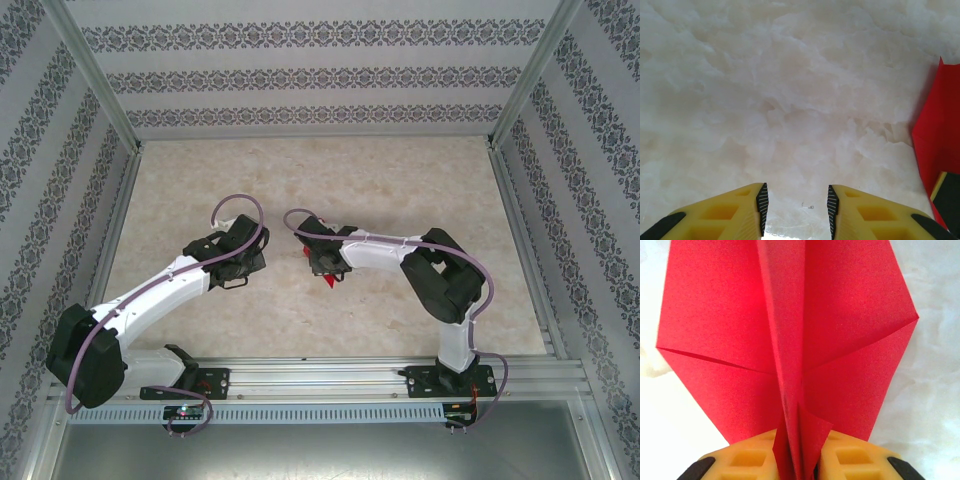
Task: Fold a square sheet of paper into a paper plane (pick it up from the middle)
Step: Turn over the paper plane at the center of the table.
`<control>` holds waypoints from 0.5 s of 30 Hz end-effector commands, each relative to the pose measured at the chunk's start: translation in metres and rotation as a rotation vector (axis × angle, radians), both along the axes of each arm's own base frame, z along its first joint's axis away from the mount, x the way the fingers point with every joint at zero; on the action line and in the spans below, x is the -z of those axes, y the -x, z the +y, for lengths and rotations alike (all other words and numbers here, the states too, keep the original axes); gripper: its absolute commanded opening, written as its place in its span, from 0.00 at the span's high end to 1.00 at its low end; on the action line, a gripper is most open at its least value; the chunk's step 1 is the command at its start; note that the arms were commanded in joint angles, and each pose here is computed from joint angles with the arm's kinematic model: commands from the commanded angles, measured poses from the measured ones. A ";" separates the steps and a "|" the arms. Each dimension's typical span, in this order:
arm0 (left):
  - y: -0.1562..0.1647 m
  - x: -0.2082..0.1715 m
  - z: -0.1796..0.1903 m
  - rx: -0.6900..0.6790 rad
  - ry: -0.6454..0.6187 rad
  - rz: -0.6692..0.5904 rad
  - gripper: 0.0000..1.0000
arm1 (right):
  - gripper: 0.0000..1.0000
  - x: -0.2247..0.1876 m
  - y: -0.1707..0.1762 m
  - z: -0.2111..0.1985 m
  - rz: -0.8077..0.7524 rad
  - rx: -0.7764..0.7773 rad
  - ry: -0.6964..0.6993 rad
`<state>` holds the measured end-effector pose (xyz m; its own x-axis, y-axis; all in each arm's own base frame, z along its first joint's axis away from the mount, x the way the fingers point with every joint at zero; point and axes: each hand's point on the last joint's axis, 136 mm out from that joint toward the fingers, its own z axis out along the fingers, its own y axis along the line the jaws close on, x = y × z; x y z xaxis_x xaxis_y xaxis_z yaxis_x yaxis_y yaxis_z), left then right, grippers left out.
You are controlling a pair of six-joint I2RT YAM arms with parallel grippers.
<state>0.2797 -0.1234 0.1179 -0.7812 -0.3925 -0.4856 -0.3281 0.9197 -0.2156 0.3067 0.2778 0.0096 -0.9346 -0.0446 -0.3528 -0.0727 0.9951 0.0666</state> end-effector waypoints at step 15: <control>0.001 -0.023 0.032 -0.075 -0.079 -0.099 0.48 | 0.51 -0.132 -0.004 0.004 -0.178 -0.044 -0.160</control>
<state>0.2820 -0.1124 0.1357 -0.7335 -0.4031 -0.5473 -0.3391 0.9148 -0.2193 0.3124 0.2878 0.1088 -0.8840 -0.0100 -0.4673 -0.1142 0.9741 0.1951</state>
